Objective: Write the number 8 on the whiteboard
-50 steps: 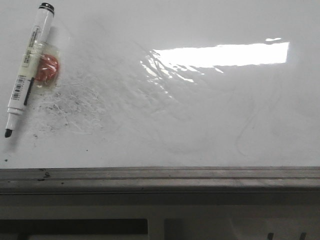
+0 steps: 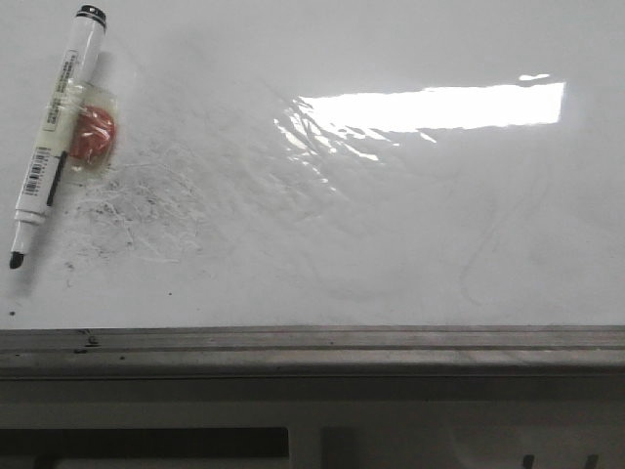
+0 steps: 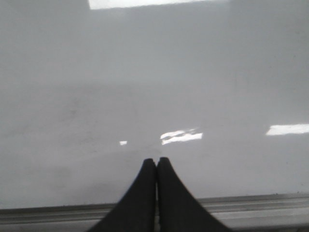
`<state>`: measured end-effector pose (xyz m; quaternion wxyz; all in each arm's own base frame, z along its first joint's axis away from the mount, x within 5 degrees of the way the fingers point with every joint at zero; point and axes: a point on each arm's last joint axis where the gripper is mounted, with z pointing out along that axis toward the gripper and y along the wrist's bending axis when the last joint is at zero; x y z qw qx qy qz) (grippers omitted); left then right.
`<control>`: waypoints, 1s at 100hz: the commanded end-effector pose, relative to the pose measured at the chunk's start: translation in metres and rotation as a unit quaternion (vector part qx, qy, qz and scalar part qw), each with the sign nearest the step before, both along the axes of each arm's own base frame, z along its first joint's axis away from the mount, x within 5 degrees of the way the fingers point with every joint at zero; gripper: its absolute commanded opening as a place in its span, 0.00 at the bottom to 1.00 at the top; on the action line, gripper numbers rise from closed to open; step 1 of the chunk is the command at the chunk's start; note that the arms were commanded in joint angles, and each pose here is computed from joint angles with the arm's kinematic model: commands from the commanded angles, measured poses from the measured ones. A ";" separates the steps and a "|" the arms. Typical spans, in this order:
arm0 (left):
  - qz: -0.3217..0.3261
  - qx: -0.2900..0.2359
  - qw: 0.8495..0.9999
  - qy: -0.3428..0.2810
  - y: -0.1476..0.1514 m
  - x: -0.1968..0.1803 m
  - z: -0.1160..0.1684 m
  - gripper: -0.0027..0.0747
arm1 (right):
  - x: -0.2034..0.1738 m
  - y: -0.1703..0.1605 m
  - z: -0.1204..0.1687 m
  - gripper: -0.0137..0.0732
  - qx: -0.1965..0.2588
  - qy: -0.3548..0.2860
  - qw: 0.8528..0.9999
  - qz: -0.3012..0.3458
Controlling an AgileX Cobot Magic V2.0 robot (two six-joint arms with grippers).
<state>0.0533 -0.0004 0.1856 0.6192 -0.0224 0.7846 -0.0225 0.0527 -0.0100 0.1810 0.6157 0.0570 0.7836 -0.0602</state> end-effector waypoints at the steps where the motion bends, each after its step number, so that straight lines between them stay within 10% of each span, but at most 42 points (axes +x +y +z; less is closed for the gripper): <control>1: 0.001 -0.006 1.000 -0.018 0.000 0.000 -0.008 0.01 | 0.000 0.000 -0.001 0.08 -0.007 -0.017 1.000 -0.002; 100: 0.001 0.006 0.996 -0.085 0.000 0.002 0.004 0.01 | 0.001 0.002 0.026 0.08 0.002 -0.168 0.986 0.008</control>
